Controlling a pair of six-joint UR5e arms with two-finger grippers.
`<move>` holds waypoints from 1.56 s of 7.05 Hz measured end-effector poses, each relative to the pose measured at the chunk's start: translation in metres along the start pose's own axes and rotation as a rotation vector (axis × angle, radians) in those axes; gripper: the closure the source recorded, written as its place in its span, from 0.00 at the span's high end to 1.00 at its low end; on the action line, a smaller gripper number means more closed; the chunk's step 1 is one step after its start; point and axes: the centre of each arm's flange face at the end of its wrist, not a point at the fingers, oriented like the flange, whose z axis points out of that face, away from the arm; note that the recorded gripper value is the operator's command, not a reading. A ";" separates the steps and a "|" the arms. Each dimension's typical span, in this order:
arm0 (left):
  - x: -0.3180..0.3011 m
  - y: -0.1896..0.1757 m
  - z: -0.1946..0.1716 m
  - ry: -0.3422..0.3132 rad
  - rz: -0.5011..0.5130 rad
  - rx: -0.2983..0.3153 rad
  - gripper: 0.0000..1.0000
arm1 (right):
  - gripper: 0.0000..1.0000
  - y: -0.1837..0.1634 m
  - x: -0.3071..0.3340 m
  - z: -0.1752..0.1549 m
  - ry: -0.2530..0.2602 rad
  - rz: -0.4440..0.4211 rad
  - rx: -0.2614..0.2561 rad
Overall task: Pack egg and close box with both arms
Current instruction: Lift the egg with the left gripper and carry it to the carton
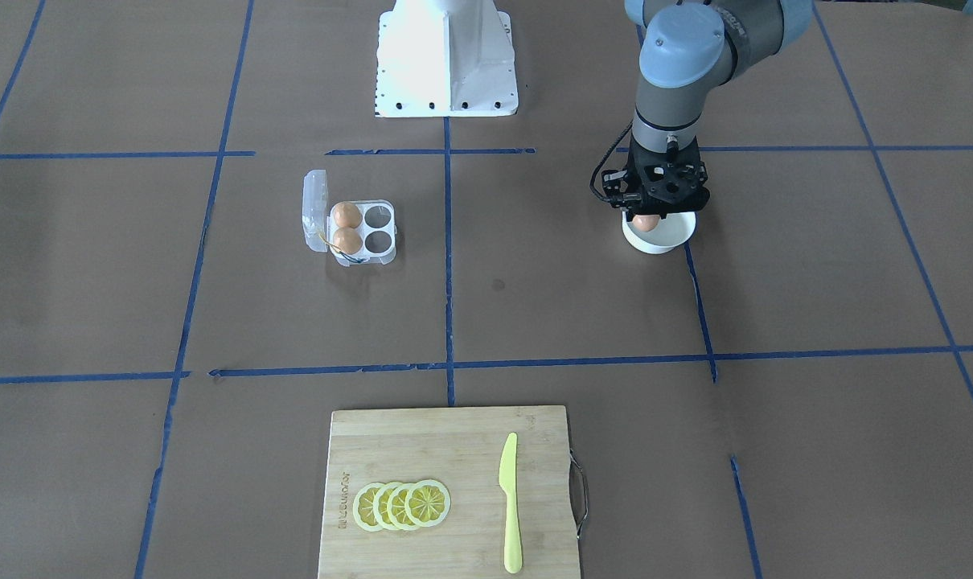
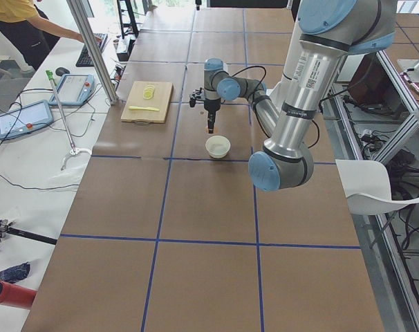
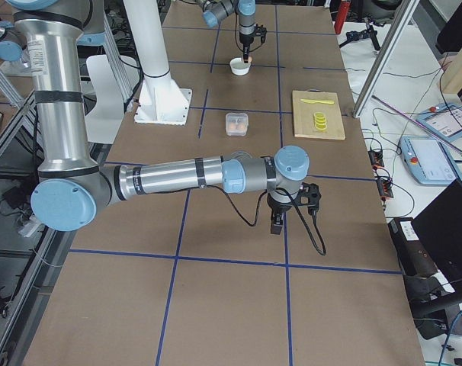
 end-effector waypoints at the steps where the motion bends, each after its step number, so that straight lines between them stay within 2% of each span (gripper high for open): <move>1: 0.016 -0.005 -0.014 0.030 0.008 0.015 0.00 | 1.00 0.000 0.000 0.000 -0.001 -0.001 0.001; 3: 0.053 -0.011 -0.039 0.090 0.025 0.032 0.00 | 1.00 0.000 -0.001 -0.001 -0.007 -0.001 0.000; 5: 0.095 -0.008 -0.046 0.149 0.052 0.028 0.00 | 1.00 0.001 -0.003 -0.001 -0.016 -0.002 -0.002; 7: 0.137 -0.005 -0.043 0.258 0.041 0.050 0.00 | 1.00 0.001 -0.004 -0.001 -0.025 -0.003 -0.004; 11: 0.232 -0.007 -0.041 0.424 0.082 0.075 0.00 | 1.00 0.000 -0.006 -0.003 -0.028 -0.008 0.001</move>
